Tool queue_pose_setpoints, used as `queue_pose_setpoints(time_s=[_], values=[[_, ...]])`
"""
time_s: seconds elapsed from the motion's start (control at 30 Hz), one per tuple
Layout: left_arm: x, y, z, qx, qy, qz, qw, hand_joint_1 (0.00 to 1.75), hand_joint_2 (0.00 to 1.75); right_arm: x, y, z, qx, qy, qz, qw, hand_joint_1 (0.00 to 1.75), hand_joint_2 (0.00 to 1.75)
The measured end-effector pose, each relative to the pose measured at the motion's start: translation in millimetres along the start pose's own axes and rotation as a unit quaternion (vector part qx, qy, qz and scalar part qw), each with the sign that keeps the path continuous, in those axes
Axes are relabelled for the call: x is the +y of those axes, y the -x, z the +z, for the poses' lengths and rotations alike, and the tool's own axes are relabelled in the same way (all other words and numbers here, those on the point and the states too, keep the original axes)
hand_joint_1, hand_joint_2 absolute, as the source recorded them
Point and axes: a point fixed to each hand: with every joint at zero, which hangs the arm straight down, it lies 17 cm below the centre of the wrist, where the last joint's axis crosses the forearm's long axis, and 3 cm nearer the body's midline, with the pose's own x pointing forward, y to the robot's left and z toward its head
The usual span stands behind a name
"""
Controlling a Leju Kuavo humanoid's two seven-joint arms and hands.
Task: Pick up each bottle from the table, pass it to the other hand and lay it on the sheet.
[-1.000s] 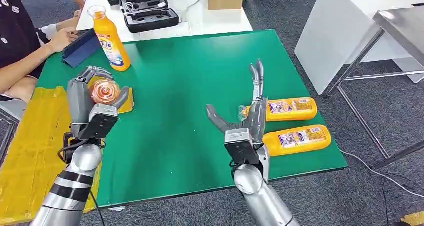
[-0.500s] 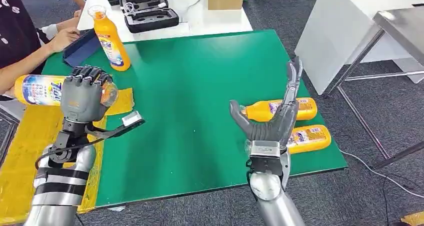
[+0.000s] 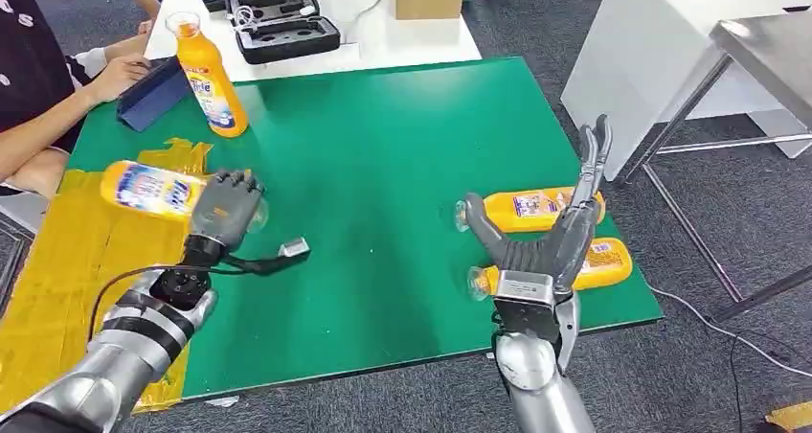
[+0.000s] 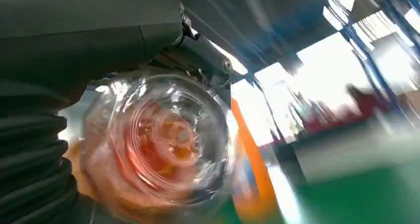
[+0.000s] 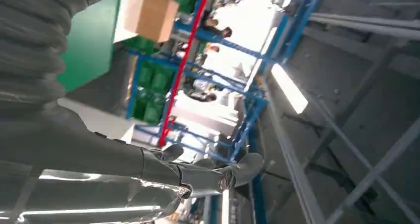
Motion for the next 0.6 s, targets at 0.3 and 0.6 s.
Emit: queue_pose_setpoints(time_s=[0.3, 0.6], values=[[-102, 11, 47, 0.058, 0.201, 0.09, 0.974, 1.75, 1.75, 8, 20, 12, 0.025, -0.057, 0.032, 0.998, 0.0, 1.75], [-116, 36, 61, 0.132, 0.209, 0.151, 0.957, 0.0, 1.75, 13, 30, 18, 0.035, -0.077, 0.042, 0.996, 0.0, 1.75]])
